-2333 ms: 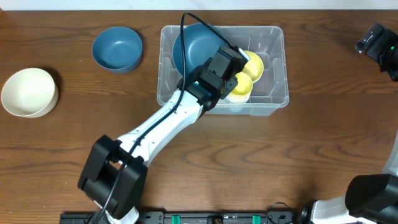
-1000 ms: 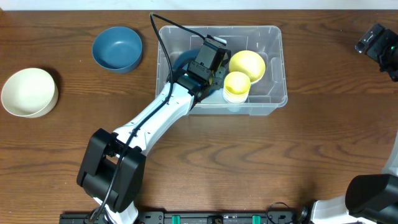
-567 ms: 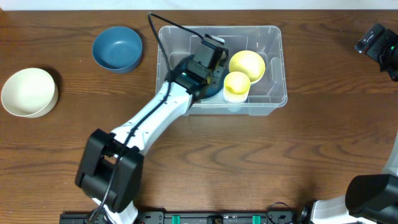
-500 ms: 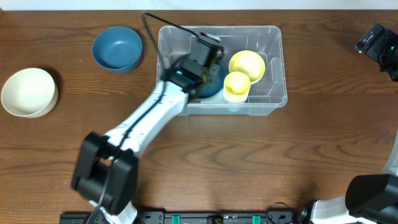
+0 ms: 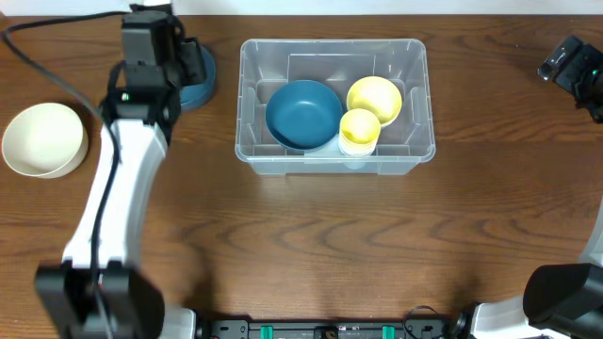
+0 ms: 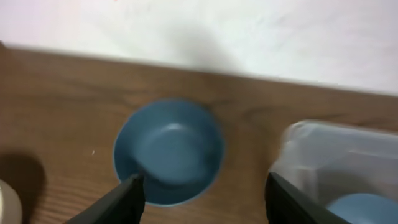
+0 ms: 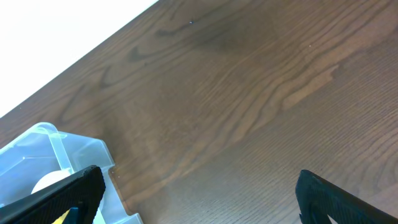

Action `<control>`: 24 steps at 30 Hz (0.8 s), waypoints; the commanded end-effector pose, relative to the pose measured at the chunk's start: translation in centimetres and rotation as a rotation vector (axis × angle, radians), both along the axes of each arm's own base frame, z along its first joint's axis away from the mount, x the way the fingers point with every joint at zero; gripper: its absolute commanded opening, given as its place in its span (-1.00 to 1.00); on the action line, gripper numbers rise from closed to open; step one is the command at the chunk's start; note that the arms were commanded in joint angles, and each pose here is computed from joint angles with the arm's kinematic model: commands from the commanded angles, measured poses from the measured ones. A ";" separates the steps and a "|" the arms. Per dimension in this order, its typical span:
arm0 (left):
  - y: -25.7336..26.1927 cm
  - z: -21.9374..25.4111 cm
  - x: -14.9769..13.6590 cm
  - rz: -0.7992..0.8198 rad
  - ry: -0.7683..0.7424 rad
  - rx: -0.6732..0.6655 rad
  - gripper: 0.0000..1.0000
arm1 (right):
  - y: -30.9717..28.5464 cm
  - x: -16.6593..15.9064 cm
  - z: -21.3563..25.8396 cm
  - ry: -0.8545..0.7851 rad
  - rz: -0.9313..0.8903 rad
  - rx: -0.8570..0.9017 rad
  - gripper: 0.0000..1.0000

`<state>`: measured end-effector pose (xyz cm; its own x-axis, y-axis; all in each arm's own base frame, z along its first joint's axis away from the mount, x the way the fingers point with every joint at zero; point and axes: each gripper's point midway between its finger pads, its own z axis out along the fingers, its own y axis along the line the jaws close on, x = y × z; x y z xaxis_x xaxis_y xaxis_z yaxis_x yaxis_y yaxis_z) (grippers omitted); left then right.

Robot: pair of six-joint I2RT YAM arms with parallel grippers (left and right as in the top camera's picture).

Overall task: Pack container
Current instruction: 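Move the left gripper back and grasp the second dark blue bowl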

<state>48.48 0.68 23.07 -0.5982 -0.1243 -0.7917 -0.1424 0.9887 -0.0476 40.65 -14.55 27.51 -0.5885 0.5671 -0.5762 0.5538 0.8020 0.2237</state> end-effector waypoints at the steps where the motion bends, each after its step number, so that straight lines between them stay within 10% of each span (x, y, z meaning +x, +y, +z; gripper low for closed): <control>1: -0.4 -6.0 1.3 -0.073 0.122 -0.036 0.26 | -0.2 0.0 0.3 -0.009 -0.016 0.003 0.98; 24: -0.4 -17.9 2.8 -0.357 0.324 0.231 0.27 | -0.2 0.0 0.3 -0.010 -0.016 0.003 0.99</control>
<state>51.23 0.39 6.15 -0.7885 0.2575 -0.5585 0.2035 0.9662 0.1581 40.65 -14.55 27.51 -0.5885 0.5671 -0.5762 0.5538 0.8020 0.2237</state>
